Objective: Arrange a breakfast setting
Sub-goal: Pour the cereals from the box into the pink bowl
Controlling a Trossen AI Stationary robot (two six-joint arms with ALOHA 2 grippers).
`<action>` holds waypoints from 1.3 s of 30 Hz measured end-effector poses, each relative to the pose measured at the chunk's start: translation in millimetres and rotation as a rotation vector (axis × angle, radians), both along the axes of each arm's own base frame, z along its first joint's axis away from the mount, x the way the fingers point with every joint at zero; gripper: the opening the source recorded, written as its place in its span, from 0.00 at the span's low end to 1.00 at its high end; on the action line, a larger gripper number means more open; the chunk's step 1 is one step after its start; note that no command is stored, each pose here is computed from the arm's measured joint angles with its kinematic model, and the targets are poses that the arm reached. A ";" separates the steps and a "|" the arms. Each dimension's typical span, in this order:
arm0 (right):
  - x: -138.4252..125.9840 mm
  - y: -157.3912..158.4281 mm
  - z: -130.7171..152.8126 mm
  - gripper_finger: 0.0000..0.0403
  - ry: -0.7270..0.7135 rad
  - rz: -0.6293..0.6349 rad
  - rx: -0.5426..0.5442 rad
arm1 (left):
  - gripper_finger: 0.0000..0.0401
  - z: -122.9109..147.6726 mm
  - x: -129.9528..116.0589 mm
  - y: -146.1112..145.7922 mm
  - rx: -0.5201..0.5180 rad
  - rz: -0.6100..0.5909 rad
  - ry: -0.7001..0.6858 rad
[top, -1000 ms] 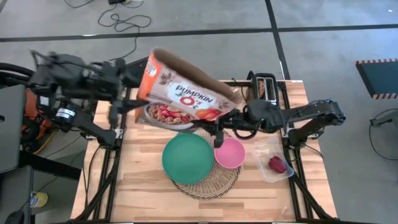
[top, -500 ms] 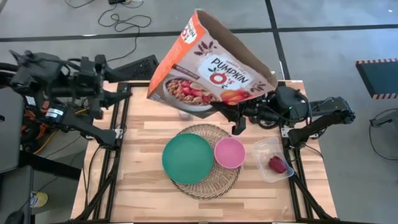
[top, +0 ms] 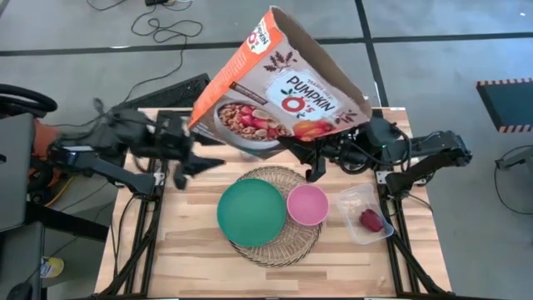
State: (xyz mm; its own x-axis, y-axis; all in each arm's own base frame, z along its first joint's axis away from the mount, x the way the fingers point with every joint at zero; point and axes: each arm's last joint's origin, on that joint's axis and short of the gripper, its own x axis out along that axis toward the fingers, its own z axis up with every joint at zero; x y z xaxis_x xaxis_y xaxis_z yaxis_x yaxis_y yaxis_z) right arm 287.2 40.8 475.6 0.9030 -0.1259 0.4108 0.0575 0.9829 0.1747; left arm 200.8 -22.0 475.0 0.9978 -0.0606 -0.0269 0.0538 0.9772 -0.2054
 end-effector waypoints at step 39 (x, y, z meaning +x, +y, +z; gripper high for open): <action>-3.8 2.8 4.1 0.49 -0.030 0.041 0.006 | 0.90 19.8 3.6 2.2 0.011 0.090 -0.196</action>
